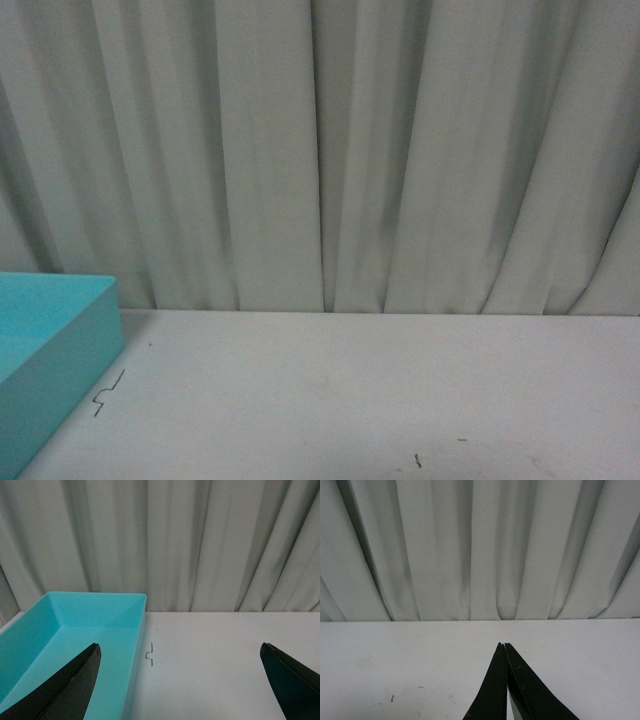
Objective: Wind up and store yellow beetle toy
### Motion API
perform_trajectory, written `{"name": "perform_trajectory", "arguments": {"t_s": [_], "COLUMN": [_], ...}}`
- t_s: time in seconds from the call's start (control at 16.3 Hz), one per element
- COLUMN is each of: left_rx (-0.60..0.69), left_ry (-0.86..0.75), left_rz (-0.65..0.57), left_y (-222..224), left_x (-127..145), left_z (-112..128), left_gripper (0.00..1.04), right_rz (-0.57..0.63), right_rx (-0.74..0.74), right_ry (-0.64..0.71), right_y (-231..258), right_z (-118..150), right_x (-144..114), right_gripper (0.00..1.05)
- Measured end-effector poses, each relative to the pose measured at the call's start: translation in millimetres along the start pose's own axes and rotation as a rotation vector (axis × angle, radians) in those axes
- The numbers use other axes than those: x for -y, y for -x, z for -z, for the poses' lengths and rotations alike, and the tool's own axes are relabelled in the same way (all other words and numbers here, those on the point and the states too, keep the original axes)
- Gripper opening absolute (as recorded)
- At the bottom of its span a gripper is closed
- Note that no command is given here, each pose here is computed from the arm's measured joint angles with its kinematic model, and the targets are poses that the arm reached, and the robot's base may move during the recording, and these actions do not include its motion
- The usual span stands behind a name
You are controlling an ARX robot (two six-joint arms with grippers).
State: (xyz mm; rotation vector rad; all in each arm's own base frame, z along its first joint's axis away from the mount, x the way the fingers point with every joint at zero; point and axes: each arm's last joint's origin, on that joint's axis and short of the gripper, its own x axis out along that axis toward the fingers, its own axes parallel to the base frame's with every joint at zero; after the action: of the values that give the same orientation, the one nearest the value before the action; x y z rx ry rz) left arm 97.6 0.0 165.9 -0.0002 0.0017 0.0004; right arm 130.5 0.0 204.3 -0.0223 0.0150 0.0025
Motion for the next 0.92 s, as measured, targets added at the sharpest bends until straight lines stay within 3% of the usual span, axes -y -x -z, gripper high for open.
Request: {"name": "perform_trajectory", "arguments": {"t_s": [0.25,0.92], "left_rx": [0.0,0.0], "left_ry": [0.0,0.0], "left_rz": [0.0,0.0], "left_y": [0,0], "left_x": [0,0], "left_z": [0,0], "left_gripper": [0.98,0.98], "right_rz": [0.0,-0.001], "right_rx": [0.016,-0.028], "right_ry": [-0.006,-0.007], "right_y": [19,29], "right_z": [28,42], "right_x": [-1,-1], "right_gripper": [0.02,0.02]}}
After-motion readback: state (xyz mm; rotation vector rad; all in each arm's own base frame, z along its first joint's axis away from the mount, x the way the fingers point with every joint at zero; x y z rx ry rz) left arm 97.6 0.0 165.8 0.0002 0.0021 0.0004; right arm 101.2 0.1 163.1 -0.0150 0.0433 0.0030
